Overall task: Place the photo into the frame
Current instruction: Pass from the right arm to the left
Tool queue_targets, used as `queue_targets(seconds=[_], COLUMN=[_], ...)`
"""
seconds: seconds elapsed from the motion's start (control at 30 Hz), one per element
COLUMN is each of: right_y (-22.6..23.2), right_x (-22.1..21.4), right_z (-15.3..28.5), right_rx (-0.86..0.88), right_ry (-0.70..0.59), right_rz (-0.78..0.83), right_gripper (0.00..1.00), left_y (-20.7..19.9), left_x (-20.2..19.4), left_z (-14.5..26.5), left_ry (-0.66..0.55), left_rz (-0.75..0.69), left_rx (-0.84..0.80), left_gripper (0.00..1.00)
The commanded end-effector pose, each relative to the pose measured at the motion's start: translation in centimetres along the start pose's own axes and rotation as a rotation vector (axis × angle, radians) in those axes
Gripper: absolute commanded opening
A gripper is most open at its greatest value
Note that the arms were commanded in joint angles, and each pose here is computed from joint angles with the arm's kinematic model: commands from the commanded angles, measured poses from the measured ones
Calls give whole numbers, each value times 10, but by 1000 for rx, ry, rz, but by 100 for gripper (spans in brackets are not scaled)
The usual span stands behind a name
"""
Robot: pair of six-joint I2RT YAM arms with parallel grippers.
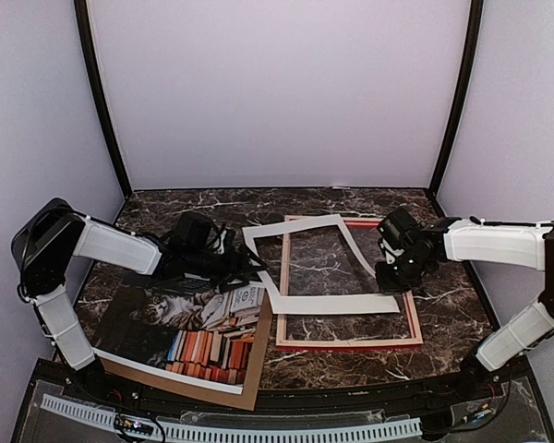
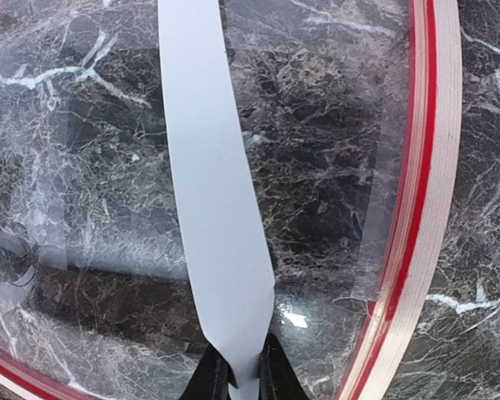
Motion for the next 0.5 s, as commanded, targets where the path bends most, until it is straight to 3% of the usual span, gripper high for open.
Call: queue_targets(seconds=[0.0,0.47], right_y=[6,4], right_x=[-3,-12], right_z=[-6,-11], right_rx=[23,24], right_ry=[0,16], right_rz=[-6,-5], right_gripper=[12,15], left_y=[-29,-29], left_x=[15,21], left_z=[-5,-23], left_ry=[-16,-10], left_rz=[-20,-15], left_rx=[-100,-138], left_gripper=[82,28])
Point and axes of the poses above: each gripper's point midway between its finger pads, its own z axis back along the fingers, its own y axis along the line the jaws close on, x = y × z, the point moved 1 cm from there along z, back along the fingers, and after that the axes turned 5 degrees about -z, right-handed, at the moved point
